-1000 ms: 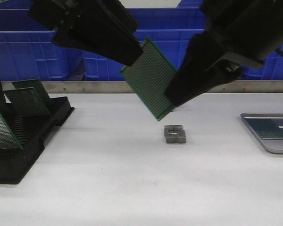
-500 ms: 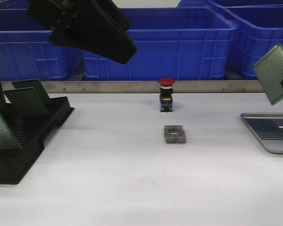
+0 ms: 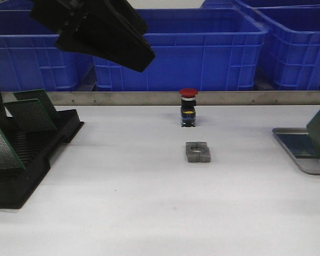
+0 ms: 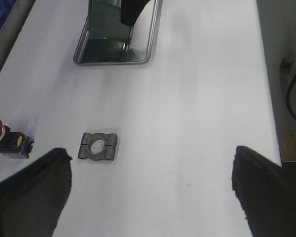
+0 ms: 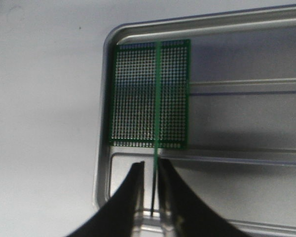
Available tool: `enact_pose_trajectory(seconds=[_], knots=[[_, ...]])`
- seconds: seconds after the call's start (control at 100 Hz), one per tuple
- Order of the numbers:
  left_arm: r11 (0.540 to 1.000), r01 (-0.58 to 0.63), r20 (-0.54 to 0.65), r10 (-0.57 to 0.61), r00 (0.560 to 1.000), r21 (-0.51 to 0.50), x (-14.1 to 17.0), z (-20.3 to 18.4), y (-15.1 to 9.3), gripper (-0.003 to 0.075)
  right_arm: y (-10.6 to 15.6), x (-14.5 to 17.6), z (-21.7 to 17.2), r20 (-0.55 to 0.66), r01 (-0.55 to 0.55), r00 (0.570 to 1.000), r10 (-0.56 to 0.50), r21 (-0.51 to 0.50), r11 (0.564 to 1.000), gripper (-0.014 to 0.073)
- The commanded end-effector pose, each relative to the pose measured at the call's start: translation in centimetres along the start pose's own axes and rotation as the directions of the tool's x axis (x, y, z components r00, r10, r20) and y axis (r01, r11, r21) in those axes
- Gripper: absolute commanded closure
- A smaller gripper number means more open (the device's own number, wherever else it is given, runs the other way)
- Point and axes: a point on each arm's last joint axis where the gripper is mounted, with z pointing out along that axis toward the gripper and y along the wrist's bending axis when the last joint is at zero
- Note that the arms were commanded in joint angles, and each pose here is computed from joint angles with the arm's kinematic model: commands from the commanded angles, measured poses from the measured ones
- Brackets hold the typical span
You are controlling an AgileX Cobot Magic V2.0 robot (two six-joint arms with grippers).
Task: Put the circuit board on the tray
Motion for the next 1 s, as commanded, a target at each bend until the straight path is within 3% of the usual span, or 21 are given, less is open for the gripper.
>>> enact_pose_trajectory(seconds=[0.0, 0.06, 0.13, 0.42, 0.53, 0.61, 0.73, 0.78, 0.84, 0.99], knots=[[0.999, 0.01, 0.083, -0.006, 0.997, -0.046, -1.9, -1.6, 0.1, 0.0103, 0.1, -1.4, -1.2, 0.076, -0.026, 0.997, 0.026, -0.001, 1.0, 0.0266], [0.999, 0.012, 0.083, -0.009, 0.997, -0.045, -1.9, -1.6, 0.1, 0.0103, -0.1, -1.5, -1.4, 0.086, -0.036, 0.996, 0.035, 0.006, 0.999, 0.0103], [0.999, 0.021, 0.083, -0.017, 0.996, -0.045, -1.9, -1.6, 0.1, 0.0103, -0.2, -1.6, -1.8, 0.097, -0.04, 0.995, 0.039, 0.007, 0.999, 0.0006], [0.998, 0.055, 0.086, -0.051, 0.995, -0.042, -1.9, -1.6, 0.1, 0.0103, 1.1, -2.3, -6.1, 0.178, 0.017, 0.984, -0.01, -0.038, 0.999, 0.0038], [0.985, 0.143, 0.077, -0.136, 0.988, -0.098, -1.8, -1.8, 0.6, 0.0155, 2.0, -2.2, -8.4, 0.237, 0.045, 0.971, -0.034, -0.04, 0.998, 0.0114], [0.959, 0.215, 0.071, -0.205, 0.976, -0.184, -1.6, -2.3, 1.3, 0.0233, 2.5, -2.0, -10.0, 0.282, 0.061, 0.958, -0.05, -0.032, 0.998, 0.0273], [0.894, 0.372, 0.106, -0.356, 0.928, -0.249, -1.0, -3.9, 2.1, 0.0451, 3.4, -1.1, -12.2, 0.339, 0.09, 0.938, -0.076, -0.024, 0.996, 0.0573], [0.871, 0.407, 0.106, -0.393, 0.913, -0.274, -0.5, -4.7, 2.4, 0.0591, 3.8, -0.6, -13.1, 0.361, 0.103, 0.929, -0.088, -0.022, 0.994, 0.0671], [0.847, 0.438, 0.093, -0.431, 0.897, -0.301, 0.2, -5.8, 2.8, 0.0738, 4.2, 0.0, -14.2, 0.39, 0.121, 0.915, -0.105, -0.018, 0.992, 0.0655], [0.772, 0.526, 0.109, -0.525, 0.844, -0.356, 1.9, -8.7, 3.3, 0.0741, 5.3, 1.3, -16.8, 0.464, 0.169, 0.873, -0.151, 0.001, 0.986, 0.0656]])
